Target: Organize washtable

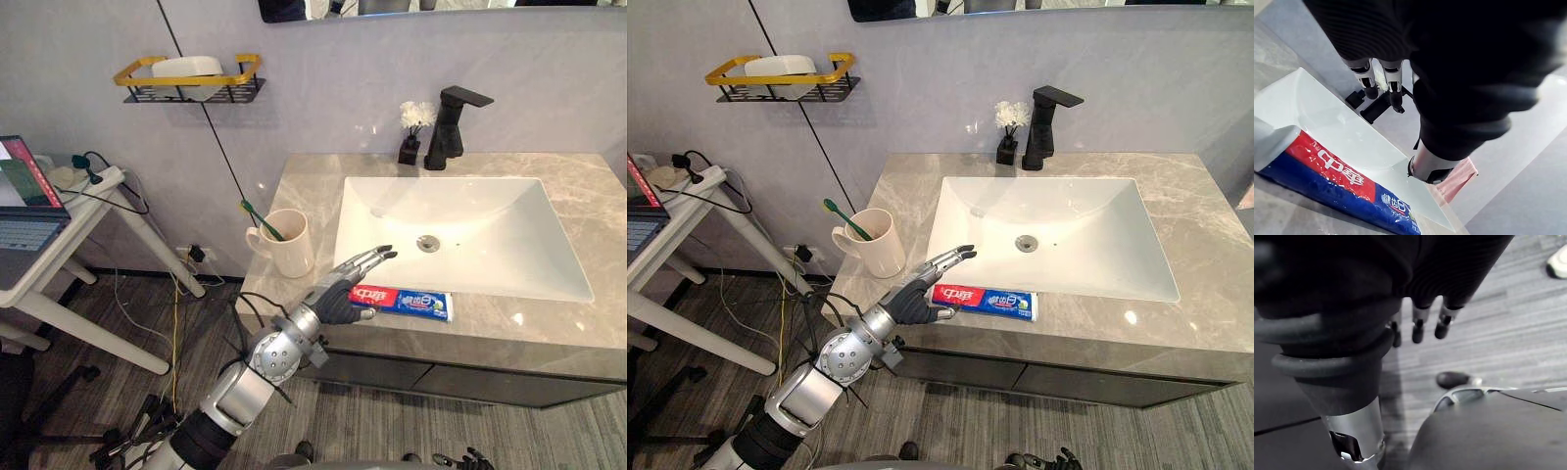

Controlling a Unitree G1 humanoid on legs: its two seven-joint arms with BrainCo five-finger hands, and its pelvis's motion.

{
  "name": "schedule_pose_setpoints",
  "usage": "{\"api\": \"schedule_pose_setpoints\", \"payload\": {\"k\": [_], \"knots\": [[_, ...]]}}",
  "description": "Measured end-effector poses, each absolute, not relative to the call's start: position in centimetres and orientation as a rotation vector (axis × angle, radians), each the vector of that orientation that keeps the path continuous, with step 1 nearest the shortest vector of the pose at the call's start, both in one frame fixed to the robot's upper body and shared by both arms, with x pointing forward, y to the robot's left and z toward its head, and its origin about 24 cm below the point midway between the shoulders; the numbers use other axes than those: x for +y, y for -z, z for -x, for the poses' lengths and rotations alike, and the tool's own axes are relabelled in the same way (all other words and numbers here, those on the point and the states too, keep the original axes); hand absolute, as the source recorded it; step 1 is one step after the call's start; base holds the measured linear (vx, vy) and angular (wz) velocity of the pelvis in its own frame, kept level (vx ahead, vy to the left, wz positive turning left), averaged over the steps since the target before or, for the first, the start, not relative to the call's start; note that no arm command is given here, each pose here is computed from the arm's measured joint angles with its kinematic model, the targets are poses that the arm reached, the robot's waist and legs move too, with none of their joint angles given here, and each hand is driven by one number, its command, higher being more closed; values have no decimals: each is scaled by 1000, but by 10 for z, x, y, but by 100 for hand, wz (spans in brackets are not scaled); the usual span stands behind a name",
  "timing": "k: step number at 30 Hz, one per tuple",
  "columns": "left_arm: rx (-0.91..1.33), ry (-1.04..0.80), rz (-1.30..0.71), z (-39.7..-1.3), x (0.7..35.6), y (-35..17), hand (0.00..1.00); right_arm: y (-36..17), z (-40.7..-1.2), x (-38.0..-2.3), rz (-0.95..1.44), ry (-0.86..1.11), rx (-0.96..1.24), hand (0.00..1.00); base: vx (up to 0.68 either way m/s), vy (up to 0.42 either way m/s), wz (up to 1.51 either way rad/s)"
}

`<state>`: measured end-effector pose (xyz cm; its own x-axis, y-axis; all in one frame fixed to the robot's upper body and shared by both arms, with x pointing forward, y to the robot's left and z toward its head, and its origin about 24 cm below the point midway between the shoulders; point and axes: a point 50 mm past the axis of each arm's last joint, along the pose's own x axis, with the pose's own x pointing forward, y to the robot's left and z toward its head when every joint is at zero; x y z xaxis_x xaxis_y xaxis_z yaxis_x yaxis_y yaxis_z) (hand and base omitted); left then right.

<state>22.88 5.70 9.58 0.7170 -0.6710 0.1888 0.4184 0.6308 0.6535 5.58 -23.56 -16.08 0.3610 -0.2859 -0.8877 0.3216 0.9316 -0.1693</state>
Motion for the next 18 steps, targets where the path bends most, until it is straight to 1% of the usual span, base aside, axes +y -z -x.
{"api": "schedule_pose_setpoints", "payload": {"k": [6, 12, 18], "knots": [[-396, 667, -607, -229, 51, -85, 0, 160, -60, -234, -21, 371, 1121, 0, 0, 3, -1], [-323, 666, -648, -233, 55, -69, 0, 158, -66, -234, -13, 363, 1096, 0, -3, 3, -4], [-315, 643, -672, -236, 58, -68, 0, 154, -75, -234, -3, 348, 1060, 0, -1, 11, -10]]}}
